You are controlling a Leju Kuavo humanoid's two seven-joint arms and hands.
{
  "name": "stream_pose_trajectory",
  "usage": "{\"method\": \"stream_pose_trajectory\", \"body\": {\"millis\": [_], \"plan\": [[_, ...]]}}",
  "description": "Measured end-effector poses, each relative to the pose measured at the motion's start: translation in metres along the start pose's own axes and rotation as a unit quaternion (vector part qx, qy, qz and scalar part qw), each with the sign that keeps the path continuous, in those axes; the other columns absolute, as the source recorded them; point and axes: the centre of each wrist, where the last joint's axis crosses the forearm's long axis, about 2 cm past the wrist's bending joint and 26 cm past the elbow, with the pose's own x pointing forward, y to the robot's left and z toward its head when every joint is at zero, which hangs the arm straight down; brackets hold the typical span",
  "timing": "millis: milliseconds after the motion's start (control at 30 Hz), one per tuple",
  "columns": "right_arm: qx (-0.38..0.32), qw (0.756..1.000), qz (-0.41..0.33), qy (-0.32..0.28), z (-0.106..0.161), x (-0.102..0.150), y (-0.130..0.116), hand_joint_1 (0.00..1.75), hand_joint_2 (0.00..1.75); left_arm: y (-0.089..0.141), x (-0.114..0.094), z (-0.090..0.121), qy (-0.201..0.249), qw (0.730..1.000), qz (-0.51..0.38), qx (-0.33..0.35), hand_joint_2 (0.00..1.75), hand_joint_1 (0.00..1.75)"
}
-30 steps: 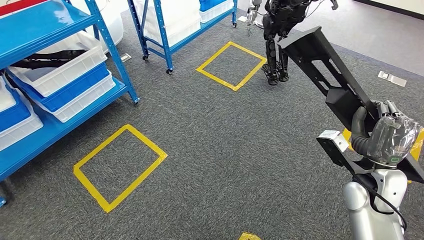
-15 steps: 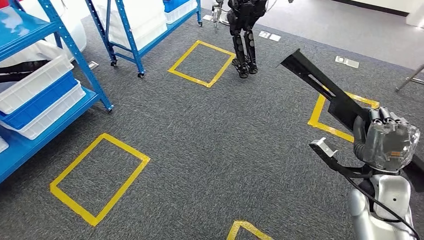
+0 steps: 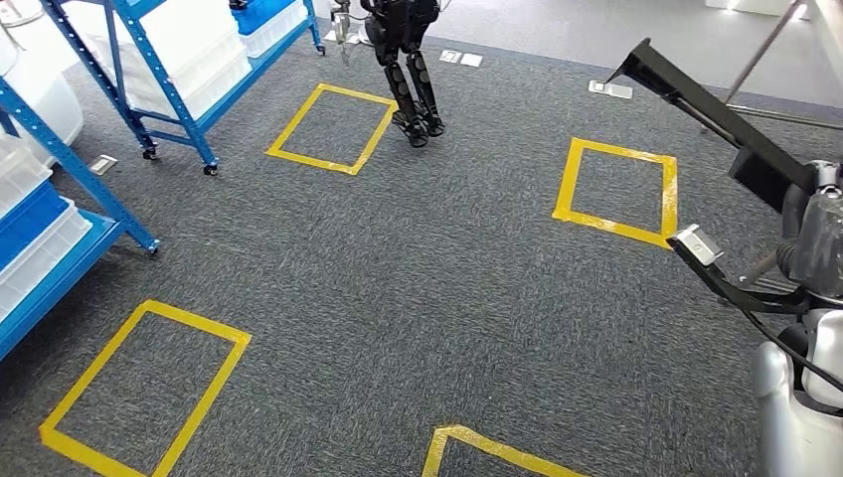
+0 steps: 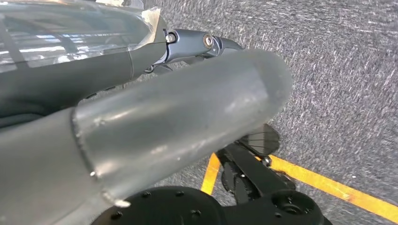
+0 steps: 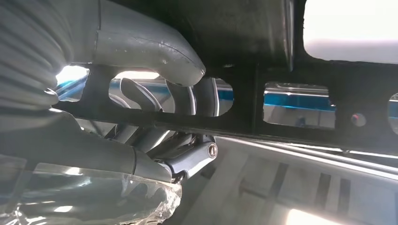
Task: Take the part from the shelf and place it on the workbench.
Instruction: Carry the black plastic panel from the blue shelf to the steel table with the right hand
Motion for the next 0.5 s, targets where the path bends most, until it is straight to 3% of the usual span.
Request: {"method": "stream_pose_trajectory", "body": {"millis": [500], "plan": [[-0.004,1.0,-0.005,-0.001,0.004,0.0043,-0.0047,1.75,1.75,0.0076,-0.0033,0.0004,0.004,1.0,-0.003,0.007,0.0,0.0]]}}
